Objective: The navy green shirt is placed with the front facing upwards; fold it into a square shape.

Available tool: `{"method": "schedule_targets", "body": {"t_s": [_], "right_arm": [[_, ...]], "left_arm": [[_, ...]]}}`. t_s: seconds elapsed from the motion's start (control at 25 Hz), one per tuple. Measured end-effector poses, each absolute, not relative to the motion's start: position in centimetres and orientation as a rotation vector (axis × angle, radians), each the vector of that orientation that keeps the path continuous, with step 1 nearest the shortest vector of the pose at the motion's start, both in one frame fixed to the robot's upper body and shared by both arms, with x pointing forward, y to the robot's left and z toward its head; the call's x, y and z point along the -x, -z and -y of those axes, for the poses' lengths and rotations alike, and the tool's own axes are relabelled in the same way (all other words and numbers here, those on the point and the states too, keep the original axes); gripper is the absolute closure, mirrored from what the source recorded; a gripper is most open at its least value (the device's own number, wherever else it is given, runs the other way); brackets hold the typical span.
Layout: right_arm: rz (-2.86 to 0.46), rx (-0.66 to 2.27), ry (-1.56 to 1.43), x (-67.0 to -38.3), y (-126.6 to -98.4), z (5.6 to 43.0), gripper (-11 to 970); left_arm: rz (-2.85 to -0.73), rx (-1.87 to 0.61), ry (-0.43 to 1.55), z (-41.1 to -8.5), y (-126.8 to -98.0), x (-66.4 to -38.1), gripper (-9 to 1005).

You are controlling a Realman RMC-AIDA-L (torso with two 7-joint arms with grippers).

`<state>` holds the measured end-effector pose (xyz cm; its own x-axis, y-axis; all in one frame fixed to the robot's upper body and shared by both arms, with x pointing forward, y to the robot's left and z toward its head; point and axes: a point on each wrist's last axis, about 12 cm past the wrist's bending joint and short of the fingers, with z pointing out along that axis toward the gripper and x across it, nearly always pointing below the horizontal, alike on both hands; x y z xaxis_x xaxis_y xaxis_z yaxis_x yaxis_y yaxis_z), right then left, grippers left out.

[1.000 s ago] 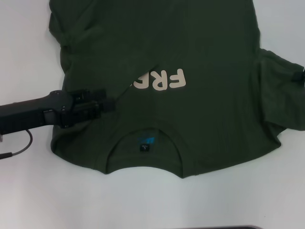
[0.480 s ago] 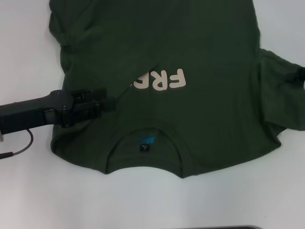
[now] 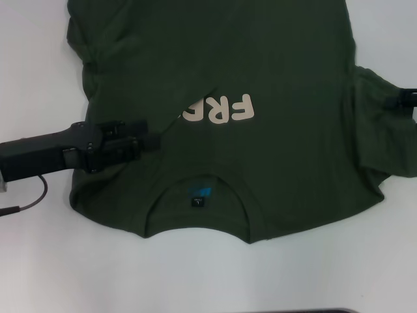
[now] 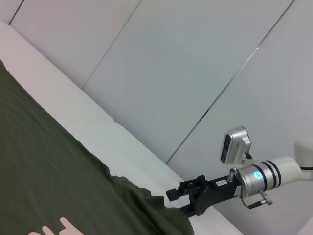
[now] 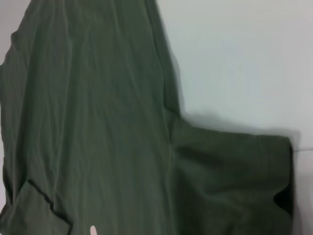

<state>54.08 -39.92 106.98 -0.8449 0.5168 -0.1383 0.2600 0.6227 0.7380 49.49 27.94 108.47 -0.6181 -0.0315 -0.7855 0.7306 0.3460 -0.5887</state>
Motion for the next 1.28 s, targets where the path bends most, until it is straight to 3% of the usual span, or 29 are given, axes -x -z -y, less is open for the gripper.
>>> {"method": "schedule_targets", "body": {"t_s": [1.16, 1.28], "right_arm": [[-2.548, -0.528, -1.052, -54.18, -107.35, 39.74, 305], [-2.549, -0.522, -1.05, -54.1, -107.49, 39.92, 423]], "left_arm": [[-1.876, -0.612, 1.358, -27.66, -108.63, -49.67, 413], [-1.875, -0.614, 1.359, -27.63, -108.65, -49.69, 413]]}}
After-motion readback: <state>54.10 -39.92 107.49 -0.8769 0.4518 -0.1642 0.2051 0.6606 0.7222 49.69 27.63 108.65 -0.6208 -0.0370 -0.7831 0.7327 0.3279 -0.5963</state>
